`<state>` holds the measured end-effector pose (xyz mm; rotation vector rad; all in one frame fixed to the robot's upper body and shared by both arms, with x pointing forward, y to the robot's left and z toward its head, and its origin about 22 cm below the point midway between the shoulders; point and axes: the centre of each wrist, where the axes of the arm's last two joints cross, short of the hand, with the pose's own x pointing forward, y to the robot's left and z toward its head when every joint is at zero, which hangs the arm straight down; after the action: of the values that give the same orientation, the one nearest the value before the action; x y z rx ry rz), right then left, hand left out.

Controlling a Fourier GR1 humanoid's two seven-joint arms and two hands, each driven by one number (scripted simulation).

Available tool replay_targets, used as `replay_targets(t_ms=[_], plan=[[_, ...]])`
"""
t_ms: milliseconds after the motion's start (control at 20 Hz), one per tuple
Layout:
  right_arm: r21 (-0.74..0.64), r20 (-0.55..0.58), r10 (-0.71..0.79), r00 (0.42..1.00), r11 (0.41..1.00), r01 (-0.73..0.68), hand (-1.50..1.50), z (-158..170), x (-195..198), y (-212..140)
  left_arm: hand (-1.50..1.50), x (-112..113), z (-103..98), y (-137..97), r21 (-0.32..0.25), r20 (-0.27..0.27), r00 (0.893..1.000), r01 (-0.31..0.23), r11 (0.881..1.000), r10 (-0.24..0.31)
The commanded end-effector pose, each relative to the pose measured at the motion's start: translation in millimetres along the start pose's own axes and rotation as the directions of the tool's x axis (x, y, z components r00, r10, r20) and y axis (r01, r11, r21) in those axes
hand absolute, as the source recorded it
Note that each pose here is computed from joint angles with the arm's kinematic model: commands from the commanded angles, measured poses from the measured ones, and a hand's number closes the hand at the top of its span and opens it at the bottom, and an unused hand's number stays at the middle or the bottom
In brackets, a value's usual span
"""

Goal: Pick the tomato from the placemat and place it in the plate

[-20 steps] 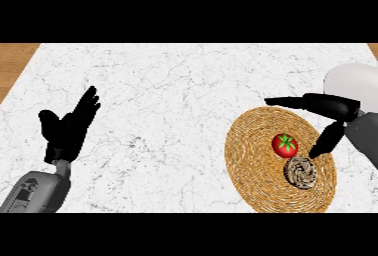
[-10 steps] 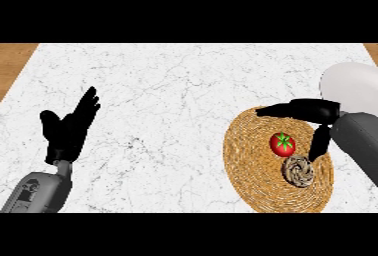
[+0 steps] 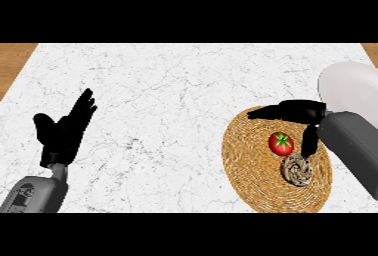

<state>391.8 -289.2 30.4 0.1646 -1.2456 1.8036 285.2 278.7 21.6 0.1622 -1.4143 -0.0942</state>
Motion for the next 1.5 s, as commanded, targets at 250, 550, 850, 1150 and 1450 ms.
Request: replay_targets(t_ms=[250, 550, 850, 1150, 1450], plan=[[0.15, 0.09, -0.017, 0.996, 0.989, 0.003, -1.5, -13.0, 0.5, 12.9, 0.0, 8.5, 8.0, 0.8, 0.007, -0.001, 1.0, 0.007, 1.0, -0.007], [0.194, 0.207, 0.002, 0.978, 0.98, -0.043, 1.5, -32.0, 8.1, 21.9, 0.0, -6.4, 5.2, 9.1, -0.011, -0.008, 1.0, -0.01, 1.0, 0.01], [0.162, 0.191, -0.032, 0.981, 0.987, 0.0, 1.5, -40.0, 8.0, 24.4, 0.0, 12.6, -7.4, 4.5, -0.006, -0.012, 1.0, -0.011, 1.0, 0.011], [-0.302, -0.205, -0.185, 0.961, 0.946, 0.118, 1.5, -15.2, -12.4, 9.2, 0.0, 0.7, -2.6, 7.1, 0.008, -0.012, 1.0, -0.008, 1.0, 0.008], [-0.714, -0.517, -0.441, 0.734, 0.694, -0.086, 1.5, 12.3, -10.8, -49.3, 0.0, -0.4, 0.3, 9.8, 0.006, -0.022, 1.0, 0.006, 1.0, -0.006]])
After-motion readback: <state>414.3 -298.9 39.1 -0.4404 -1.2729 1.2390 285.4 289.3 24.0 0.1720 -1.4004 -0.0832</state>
